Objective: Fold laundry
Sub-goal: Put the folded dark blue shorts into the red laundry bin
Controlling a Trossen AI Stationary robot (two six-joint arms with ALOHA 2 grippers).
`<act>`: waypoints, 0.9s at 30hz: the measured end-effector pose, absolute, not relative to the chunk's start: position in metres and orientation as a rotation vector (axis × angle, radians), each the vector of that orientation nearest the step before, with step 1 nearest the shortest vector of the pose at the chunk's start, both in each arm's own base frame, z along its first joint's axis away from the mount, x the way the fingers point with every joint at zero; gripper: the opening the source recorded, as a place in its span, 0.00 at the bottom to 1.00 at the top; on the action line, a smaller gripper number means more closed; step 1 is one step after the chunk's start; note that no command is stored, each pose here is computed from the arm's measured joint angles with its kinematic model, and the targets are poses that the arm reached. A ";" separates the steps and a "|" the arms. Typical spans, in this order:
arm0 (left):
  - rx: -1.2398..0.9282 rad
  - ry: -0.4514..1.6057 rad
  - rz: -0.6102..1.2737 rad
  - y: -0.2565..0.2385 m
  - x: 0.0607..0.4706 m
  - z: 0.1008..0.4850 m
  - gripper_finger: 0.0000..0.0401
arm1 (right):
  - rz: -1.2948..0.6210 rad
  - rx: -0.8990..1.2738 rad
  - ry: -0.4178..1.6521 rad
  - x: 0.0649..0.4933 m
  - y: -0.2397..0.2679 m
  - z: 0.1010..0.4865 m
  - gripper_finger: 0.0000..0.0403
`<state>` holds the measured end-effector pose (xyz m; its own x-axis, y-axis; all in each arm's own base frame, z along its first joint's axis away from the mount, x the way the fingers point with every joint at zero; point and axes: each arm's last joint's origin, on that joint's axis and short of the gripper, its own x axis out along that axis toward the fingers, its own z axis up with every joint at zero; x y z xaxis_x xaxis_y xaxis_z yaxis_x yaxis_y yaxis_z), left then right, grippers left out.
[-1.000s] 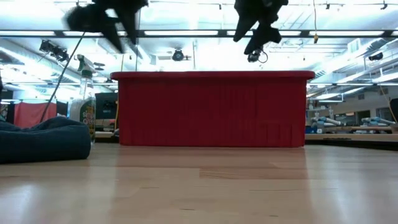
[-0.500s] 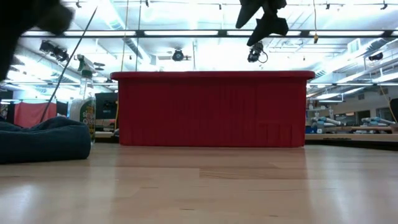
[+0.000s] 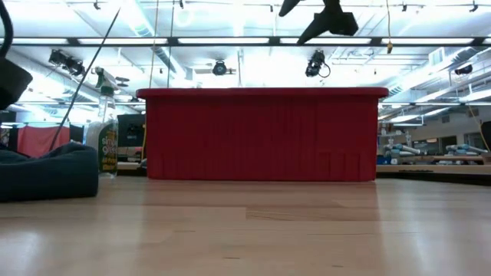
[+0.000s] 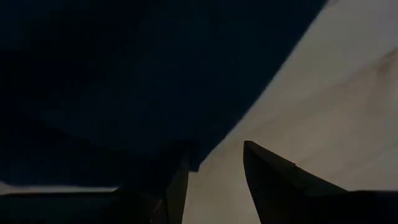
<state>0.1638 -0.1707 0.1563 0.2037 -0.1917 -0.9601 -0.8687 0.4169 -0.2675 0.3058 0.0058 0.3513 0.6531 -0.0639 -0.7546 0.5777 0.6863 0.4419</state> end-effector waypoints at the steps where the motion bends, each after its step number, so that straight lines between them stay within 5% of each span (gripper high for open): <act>1: -1.065 1.307 0.624 -0.170 0.163 0.154 0.39 | -0.404 0.734 0.783 0.306 0.009 0.351 0.69; 21: -0.955 0.963 0.497 -0.116 0.208 0.137 0.39 | -0.439 0.708 0.763 0.300 0.050 0.350 0.66; 27: -0.979 0.762 0.273 -0.098 0.250 0.162 0.39 | -0.450 0.720 0.748 0.301 0.050 0.351 0.66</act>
<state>0.2504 -0.0980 0.1618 0.7143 -0.1199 -0.6895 -0.5307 0.5495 -0.6453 0.3007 0.0501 0.3508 0.6578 -0.1183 -0.7438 0.6016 0.6767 0.4245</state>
